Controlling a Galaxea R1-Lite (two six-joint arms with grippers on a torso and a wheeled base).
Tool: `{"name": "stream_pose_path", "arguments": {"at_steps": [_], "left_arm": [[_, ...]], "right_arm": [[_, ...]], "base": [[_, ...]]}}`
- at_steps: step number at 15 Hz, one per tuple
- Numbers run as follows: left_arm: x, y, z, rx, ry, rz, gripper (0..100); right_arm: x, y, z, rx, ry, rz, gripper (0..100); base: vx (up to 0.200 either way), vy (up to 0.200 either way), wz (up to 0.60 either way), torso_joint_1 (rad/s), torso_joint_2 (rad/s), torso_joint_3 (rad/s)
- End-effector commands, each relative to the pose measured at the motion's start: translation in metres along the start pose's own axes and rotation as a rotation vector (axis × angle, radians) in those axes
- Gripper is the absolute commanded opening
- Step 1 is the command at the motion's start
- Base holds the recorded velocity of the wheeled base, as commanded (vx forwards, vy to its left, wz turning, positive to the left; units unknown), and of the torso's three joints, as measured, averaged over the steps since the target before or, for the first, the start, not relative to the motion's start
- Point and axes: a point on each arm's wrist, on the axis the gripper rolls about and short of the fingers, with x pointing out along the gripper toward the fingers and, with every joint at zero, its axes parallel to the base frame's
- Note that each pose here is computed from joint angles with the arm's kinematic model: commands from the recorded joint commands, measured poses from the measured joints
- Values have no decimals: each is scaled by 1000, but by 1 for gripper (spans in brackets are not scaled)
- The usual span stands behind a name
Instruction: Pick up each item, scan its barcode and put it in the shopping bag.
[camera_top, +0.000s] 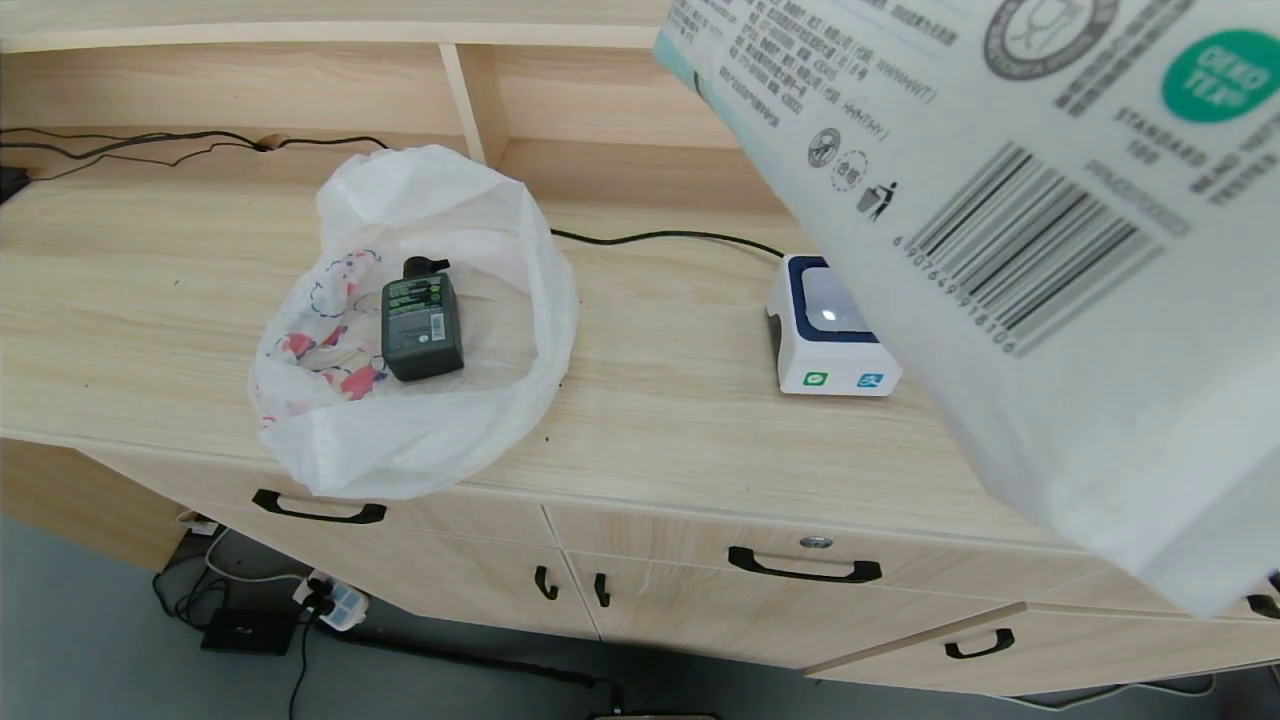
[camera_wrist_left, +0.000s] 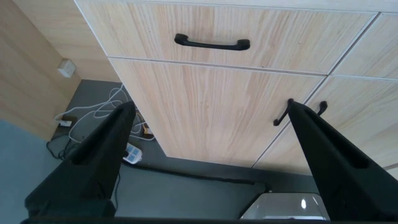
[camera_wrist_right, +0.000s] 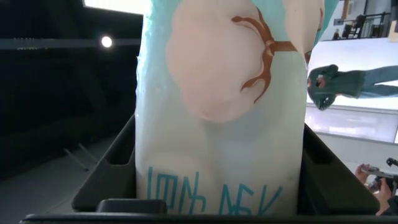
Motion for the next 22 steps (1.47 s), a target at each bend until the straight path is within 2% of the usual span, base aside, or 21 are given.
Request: {"name": "stream_pose_path", "arguments": {"at_steps": [1, 4, 5, 6, 7, 10, 13, 16, 18, 22], "left_arm": [[0, 0, 0, -1, -1, 1, 100], [0, 0, 0, -1, -1, 1, 100], [0, 0, 0, -1, -1, 1, 100], [0, 0, 0, -1, -1, 1, 100], [0, 0, 0, -2, -1, -1, 100], [0, 0, 0, -2, 1, 1, 100], [0, 0, 0, -4, 1, -1, 100], [0, 0, 0, -5, 2, 0, 100], [0, 0, 0, -7, 2, -1, 100], [0, 0, -1, -8, 5, 0, 100]], "right_arm": [[0, -3, 1, 1, -2, -7, 0], [-3, -5, 4, -45, -18, -20, 0], [-4, -6, 8, -159, -27, -29, 0], [-5, -6, 9, -180, -29, -31, 0], [-4, -11, 12, -392, -32, -49, 0], [-5, -12, 20, -780, -41, -67, 0], [-28, -10, 31, -1109, -16, -294, 0], [-39, -3, 37, -1414, 87, -502, 0], [-34, 15, 44, -1540, 81, -629, 0], [-12, 28, 55, -1712, 66, -652, 0]], "base": [[0, 0, 0, 0, 0, 0], [0, 0, 0, 0, 0, 0], [0, 0, 0, 0, 0, 0], [0, 0, 0, 0, 0, 0], [0, 0, 0, 0, 0, 0], [0, 0, 0, 0, 0, 0], [0, 0, 0, 0, 0, 0], [0, 0, 0, 0, 0, 0], [0, 0, 0, 0, 0, 0], [0, 0, 0, 0, 0, 0]]}}
